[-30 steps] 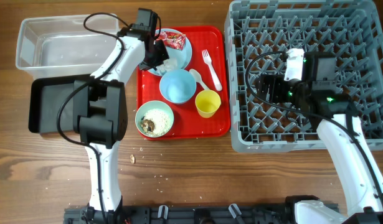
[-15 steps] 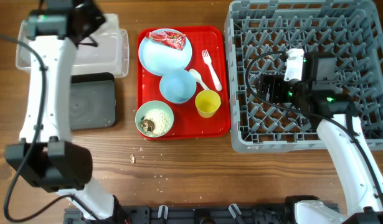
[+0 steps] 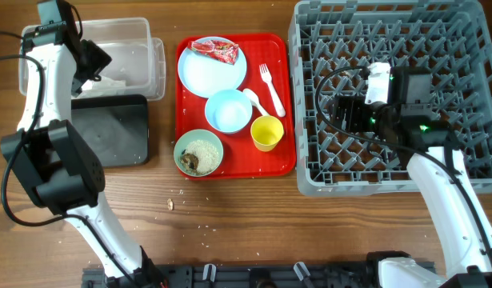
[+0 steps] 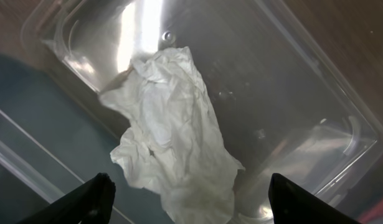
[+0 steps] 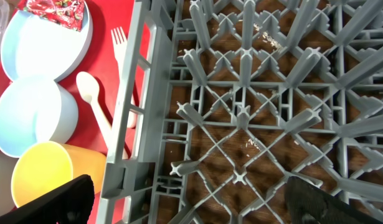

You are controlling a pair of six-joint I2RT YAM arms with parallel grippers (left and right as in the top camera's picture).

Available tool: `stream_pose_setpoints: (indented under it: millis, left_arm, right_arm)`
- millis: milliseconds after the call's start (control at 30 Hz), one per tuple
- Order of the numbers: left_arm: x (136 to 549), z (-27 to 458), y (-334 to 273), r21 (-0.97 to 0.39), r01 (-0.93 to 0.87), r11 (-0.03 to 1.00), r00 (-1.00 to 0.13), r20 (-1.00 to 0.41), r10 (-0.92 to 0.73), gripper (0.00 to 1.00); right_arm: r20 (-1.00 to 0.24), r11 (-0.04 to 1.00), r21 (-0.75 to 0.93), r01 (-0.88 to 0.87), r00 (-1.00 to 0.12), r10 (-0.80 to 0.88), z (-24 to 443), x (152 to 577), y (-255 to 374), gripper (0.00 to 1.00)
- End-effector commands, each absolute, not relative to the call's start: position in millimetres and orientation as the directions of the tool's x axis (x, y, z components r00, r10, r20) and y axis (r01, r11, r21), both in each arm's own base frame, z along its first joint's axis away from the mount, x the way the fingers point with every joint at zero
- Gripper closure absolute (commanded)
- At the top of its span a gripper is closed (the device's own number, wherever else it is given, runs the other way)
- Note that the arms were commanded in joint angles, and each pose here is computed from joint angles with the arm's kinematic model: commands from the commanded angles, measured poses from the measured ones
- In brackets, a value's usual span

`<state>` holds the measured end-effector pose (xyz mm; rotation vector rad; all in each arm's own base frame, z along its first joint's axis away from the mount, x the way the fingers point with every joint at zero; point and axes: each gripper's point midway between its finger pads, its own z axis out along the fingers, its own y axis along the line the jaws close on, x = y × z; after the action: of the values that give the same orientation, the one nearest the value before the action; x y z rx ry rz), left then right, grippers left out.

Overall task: Sort waste into correct bins and load items into the dishwasher rack
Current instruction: 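Carry the tissue with the left gripper and drop it in the clear bin, then move the left gripper to the red candy wrapper and grasp it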

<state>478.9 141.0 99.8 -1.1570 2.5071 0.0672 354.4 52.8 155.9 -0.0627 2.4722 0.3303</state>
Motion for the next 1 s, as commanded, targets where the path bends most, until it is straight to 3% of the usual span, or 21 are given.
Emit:
stream_pose_setpoints:
  millis: [0, 233, 333, 500, 700, 967]
  left_arm:
    - [480.1, 122.9, 136.9, -0.158, -0.728, 0.667, -0.580, -0.376, -0.723, 0.13]
    - [483.2, 178.6, 108.7, -0.274, -0.654, 0.705, -0.575, -0.426, -0.698, 0.11]
    - [494.1, 191.5, 67.2, -0.342, -0.543, 0.767, -0.637, -0.426, -0.642, 0.12]
    - [514.1, 189.5, -0.4, -0.332, -0.381, 0.863, -0.720, -0.479, -0.502, 0.12]
    - [536.8, 163.2, -88.3, -0.329, -0.225, 0.917, -0.772, -0.514, -0.374, 0.10]
    - [578.0, 62.9, -156.1, -0.289, -0.126, 0.949, -0.783, -0.558, -0.274, 0.00]
  right_arm:
    - [-0.605, 0.958, 0.255, -0.133, -0.794, 0.051, 161.5, 358.7, 57.6, 0.00]
    - [-0.608, 0.958, 0.253, -0.134, -0.793, 0.050, 161.8, 359.1, 57.6, 0.00]
    - [-0.610, 0.958, 0.254, -0.134, -0.791, 0.051, 162.2, 359.7, 57.6, 0.00]
    - [-0.606, 0.958, 0.255, -0.133, -0.794, 0.051, 161.6, 358.9, 57.6, 0.00]
    - [-0.606, 0.958, 0.255, -0.133, -0.794, 0.051, 161.6, 358.8, 57.6, 0.00]
    - [-0.607, 0.958, 0.254, -0.133, -0.793, 0.051, 161.7, 359.0, 57.6, 0.00]
